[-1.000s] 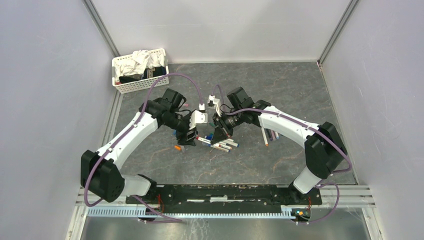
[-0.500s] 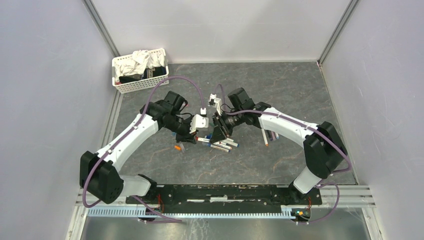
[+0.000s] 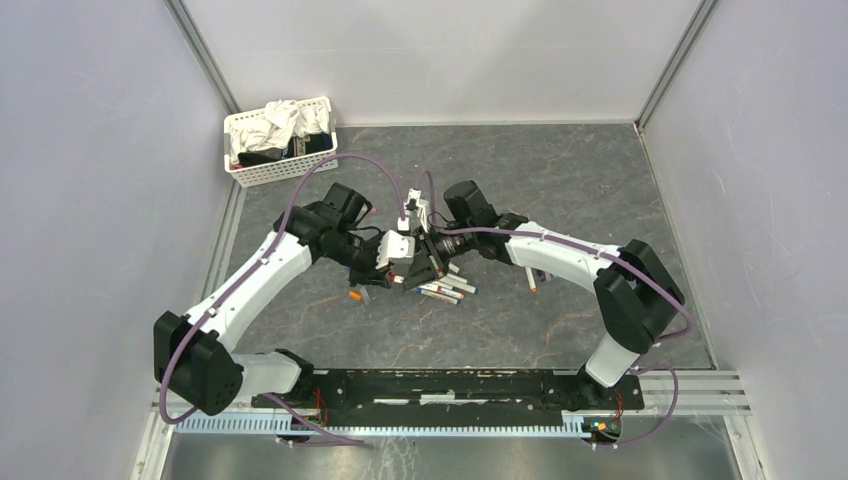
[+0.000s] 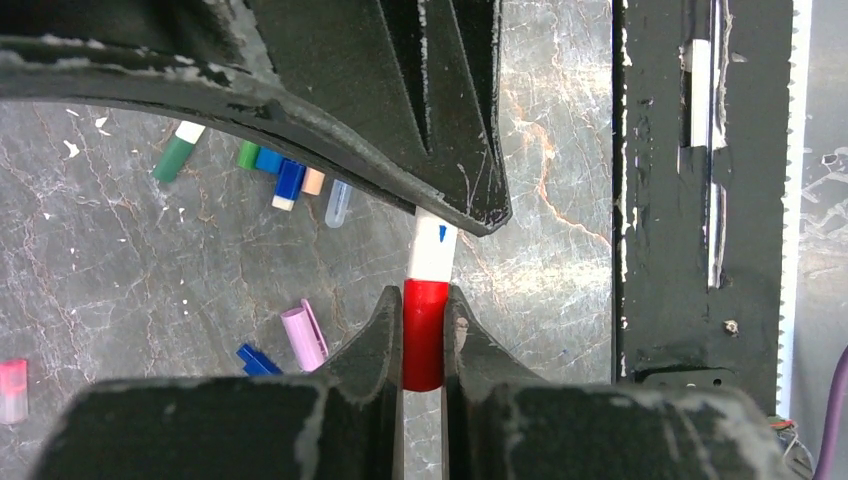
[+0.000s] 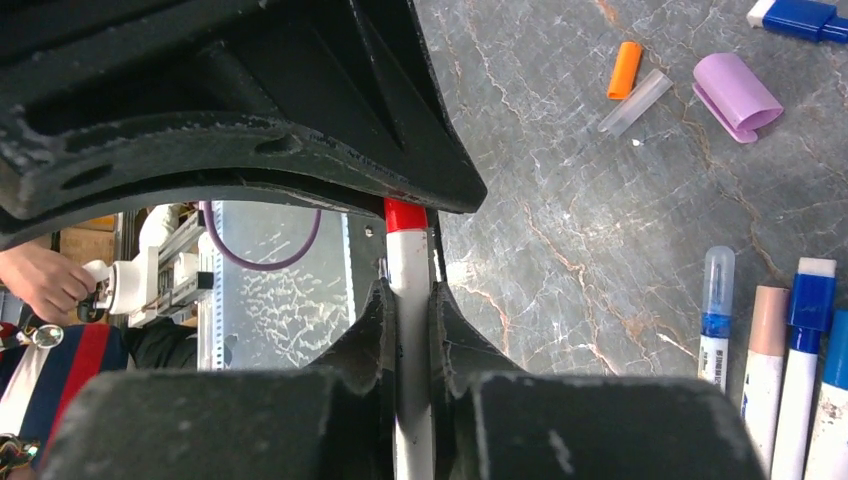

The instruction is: Open the pen caps

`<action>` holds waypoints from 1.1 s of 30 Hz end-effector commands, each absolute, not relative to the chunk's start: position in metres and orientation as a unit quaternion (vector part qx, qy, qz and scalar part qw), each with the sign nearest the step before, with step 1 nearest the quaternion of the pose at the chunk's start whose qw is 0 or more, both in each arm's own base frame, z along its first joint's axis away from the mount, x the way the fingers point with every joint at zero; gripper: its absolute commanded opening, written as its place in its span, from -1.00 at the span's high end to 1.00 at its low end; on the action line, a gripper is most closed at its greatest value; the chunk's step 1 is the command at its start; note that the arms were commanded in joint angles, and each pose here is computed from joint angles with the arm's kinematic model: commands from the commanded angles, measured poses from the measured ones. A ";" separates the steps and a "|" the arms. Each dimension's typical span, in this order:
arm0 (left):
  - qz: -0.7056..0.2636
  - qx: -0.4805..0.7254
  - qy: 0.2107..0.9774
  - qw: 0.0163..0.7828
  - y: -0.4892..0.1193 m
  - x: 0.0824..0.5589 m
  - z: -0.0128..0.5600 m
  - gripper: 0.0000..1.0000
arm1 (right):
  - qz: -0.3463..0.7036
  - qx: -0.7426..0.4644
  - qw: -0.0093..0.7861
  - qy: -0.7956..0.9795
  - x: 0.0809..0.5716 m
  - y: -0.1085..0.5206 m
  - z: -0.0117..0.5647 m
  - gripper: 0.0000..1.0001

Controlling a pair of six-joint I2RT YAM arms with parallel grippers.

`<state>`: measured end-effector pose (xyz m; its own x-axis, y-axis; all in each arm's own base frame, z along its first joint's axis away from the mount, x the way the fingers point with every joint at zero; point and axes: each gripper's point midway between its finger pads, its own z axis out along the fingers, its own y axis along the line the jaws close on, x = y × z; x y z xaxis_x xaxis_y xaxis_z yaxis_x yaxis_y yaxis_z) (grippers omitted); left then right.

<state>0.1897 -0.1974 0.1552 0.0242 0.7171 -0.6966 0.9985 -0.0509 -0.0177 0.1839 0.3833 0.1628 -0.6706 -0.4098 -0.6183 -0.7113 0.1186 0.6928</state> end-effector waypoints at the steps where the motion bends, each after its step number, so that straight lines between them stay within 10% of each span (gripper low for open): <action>1: -0.264 0.690 0.608 0.290 -0.202 0.195 0.173 0.96 | 0.545 -0.374 0.153 0.734 0.187 0.385 0.169 1.00; 18: -0.200 0.668 0.656 0.289 -0.152 0.245 0.164 0.96 | 0.471 -0.323 0.189 0.798 0.199 0.285 0.128 1.00; 33: -0.188 0.599 0.732 0.263 -0.158 0.296 0.080 0.90 | 0.080 -0.065 0.352 0.930 0.321 0.100 0.083 1.00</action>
